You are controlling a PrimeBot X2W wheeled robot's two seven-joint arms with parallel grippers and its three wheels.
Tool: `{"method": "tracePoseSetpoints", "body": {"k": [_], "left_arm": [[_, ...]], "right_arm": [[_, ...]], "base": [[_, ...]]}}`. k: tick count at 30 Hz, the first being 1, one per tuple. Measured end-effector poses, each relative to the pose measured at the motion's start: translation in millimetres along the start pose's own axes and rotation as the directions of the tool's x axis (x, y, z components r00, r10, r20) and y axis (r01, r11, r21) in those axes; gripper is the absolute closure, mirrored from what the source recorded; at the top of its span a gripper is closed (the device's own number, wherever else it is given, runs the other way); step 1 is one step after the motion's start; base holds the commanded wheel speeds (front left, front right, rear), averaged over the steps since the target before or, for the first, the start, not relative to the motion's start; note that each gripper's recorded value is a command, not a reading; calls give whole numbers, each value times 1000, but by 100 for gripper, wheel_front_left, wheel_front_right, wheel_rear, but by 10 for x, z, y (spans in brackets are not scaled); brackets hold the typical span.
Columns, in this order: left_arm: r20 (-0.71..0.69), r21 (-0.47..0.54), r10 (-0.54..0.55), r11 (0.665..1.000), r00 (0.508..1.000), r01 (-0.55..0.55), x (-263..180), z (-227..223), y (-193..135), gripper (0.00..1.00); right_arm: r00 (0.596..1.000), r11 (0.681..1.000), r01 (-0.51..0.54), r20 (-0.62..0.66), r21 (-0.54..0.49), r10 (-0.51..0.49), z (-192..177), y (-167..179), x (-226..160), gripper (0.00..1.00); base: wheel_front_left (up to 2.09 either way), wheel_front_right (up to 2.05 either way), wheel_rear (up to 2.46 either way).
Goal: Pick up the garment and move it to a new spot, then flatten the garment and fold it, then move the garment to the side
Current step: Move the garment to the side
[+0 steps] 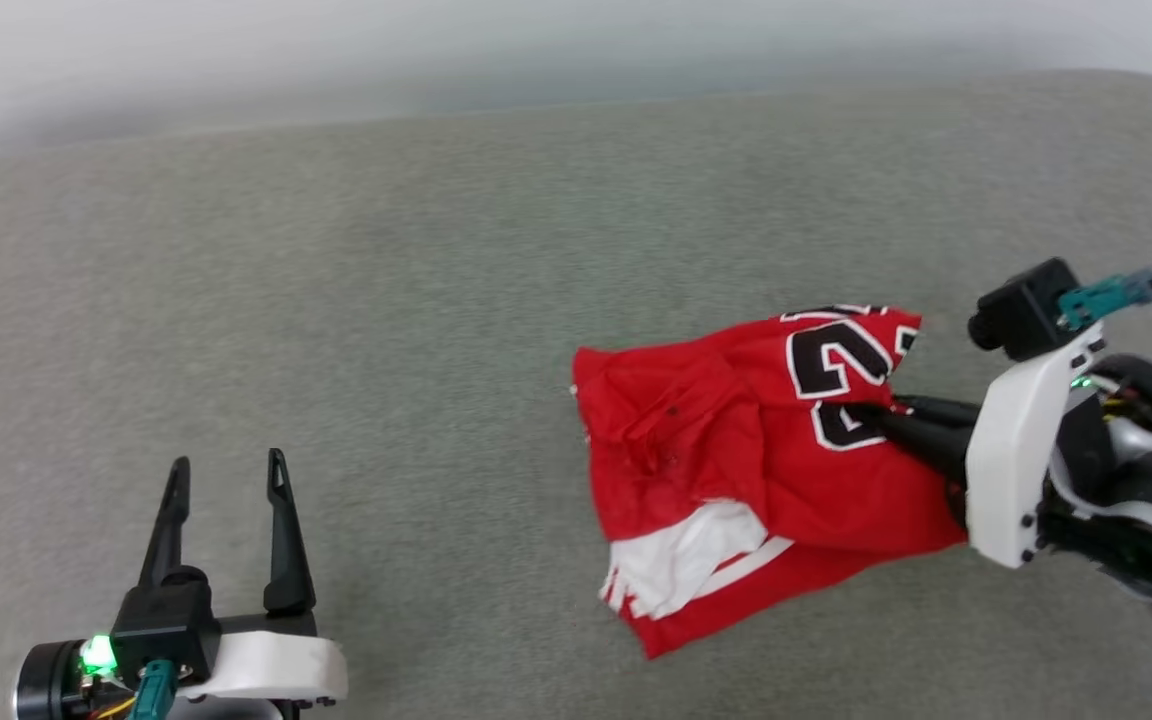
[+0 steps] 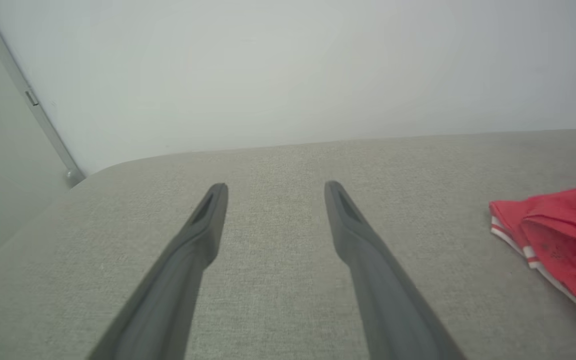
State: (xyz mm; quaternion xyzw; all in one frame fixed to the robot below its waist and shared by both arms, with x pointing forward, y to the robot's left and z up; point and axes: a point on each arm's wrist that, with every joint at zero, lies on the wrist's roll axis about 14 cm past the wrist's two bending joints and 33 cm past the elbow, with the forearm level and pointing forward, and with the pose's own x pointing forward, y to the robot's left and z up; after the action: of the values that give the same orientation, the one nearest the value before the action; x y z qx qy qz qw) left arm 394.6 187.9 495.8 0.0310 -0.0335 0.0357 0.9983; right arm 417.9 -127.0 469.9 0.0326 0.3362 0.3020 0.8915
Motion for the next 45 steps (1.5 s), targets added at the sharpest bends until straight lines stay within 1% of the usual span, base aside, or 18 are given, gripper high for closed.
{"method": "tracePoseSetpoints", "body": {"k": [3,6,11,15,18,20,22,23,28,31,33,35,39,40,41,43,44,45], "left_arm": [[9,-12,-44,999,999,44,99,1,-159,0],[12,-17,-95,995,995,96,207,-29,-330,0],[36,-30,-172,984,984,173,444,-53,-617,0],[33,-37,-221,974,975,222,606,-168,-799,0],[33,-43,-251,967,967,252,707,-252,-907,0],[34,-48,-261,964,965,262,770,-303,-952,0],[32,-51,-267,962,963,268,818,-359,-971,0],[31,-50,-269,962,963,270,840,-385,-973,0],[16,-47,-265,963,964,265,922,-540,-946,0],[10,-44,-259,965,966,259,969,-621,-920,0],[5,-44,-255,966,967,255,995,-673,-905,0],[-6,-42,-253,967,967,253,1003,-735,-888,0],[-11,-41,-251,967,968,250,1016,-779,-879,0],[-10,-41,-251,967,968,250,1014,-769,-880,0],[-9,-40,-248,968,969,248,1010,-754,-880,0],[-3,-40,-249,968,969,249,997,-707,-885,0],[1,-44,-248,968,969,248,986,-673,-894,0],[6,-48,-245,968,969,245,974,-633,-894,0]], "right_arm": [[997,995,71,28,-64,-69,99,-170,-279,100],[987,979,159,42,-125,-154,147,-371,-558,100],[946,932,324,31,-165,-323,72,-827,-947,100],[890,875,447,-2,-188,-455,-11,-1273,-1132,100],[835,826,531,-46,-192,-548,-114,-1629,-1262,100],[791,785,586,-72,-200,-608,-157,-1872,-1359,100],[736,736,635,-106,-235,-669,-220,-2108,-1467,100],[712,717,659,-117,-229,-692,-242,-2217,-1514,100],[605,626,750,-160,-213,-780,-337,-2664,-1674,100],[557,586,786,-185,-197,-810,-410,-2854,-1716,100],[534,567,802,-198,-187,-822,-469,-2949,-1713,100],[520,553,811,-199,-189,-831,-500,-3016,-1681,100],[527,556,815,-192,-164,-828,-579,-3046,-1520,100],[528,556,816,-186,-160,-829,-582,-3040,-1501,51],[523,548,820,-172,-163,-835,-567,-3042,-1516,0],[507,519,830,-110,-205,-855,-442,-3062,-1593,0],[497,499,837,-73,-222,-865,-356,-3072,-1650,0],[488,483,847,-35,-222,-872,-269,-3076,-1705,0]], "base": [[0,0,0],[0,0,0],[0,0,0],[0,0,0],[0,0,0],[0,0,0],[0,0,0],[0,0,0],[0,0,0],[0,0,0],[0,0,0],[0,0,0],[0,0,0],[0,0,0],[0,0,0],[0,0,0],[0,0,0],[0,0,0]]}}
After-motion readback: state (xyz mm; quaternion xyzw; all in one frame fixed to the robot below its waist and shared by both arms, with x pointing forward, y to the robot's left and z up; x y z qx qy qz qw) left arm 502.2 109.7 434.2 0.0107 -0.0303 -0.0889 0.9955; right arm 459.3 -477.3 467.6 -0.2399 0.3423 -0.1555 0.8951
